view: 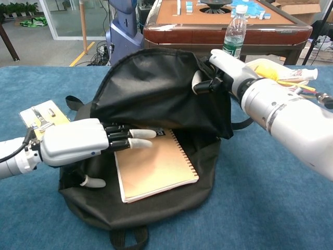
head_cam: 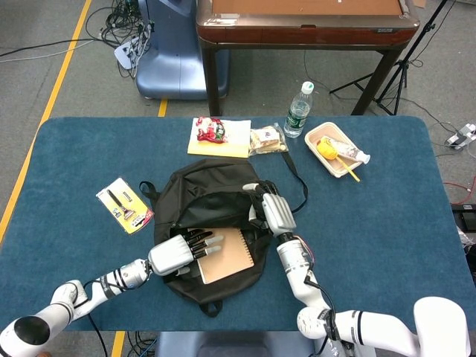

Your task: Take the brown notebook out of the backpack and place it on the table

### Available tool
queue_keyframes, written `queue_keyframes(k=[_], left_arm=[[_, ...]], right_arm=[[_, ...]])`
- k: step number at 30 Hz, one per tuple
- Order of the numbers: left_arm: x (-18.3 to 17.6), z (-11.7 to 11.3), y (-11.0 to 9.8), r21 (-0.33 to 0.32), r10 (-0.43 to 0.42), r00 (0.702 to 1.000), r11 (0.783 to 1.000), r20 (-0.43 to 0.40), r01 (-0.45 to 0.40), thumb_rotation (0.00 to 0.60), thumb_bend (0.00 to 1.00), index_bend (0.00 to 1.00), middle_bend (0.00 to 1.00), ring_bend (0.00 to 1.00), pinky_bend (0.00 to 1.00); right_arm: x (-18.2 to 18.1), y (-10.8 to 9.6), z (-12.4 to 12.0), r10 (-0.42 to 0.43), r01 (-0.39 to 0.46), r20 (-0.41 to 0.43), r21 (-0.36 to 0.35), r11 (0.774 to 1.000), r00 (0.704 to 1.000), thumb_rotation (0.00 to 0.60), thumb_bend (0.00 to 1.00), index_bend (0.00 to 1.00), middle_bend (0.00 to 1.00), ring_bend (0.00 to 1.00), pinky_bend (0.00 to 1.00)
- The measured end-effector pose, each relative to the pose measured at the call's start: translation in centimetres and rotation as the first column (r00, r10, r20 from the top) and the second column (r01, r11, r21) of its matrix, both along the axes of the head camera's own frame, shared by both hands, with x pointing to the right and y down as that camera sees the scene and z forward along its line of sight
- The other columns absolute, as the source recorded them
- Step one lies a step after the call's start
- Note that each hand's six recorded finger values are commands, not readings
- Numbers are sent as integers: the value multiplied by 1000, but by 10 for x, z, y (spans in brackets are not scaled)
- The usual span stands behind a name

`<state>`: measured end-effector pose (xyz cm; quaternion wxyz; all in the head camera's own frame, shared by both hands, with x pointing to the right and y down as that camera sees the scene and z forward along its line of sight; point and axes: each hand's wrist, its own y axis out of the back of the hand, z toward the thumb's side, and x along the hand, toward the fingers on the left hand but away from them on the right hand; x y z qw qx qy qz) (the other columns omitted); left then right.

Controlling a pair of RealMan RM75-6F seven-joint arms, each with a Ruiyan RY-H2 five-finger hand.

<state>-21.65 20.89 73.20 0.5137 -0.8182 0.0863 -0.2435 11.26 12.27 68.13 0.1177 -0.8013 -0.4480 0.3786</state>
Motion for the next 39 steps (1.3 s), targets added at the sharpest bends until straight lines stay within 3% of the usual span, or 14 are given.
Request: queue_keyframes(k=[19, 29, 39], left_arm=[[19, 9, -1, -52, -48, 998, 998, -43, 46, 600, 169, 0, 0, 7, 33], [25, 12, -4, -75, -76, 995, 995, -60, 71, 600, 170, 0, 0, 7, 31], [28, 15, -7, -100, -110, 991, 990, -73, 102, 600, 294, 4, 0, 7, 29]], right_arm=[[4, 0, 3, 9, -9, -13, -3, 1000, 1000, 600, 898, 584, 239, 93, 45], [4, 0, 5, 10, -10, -19, -5, 1000, 1000, 600, 909, 583, 238, 93, 45], [3, -1, 8, 13, -13, -26, -7, 1000, 1000, 600, 917, 583, 237, 93, 45]])
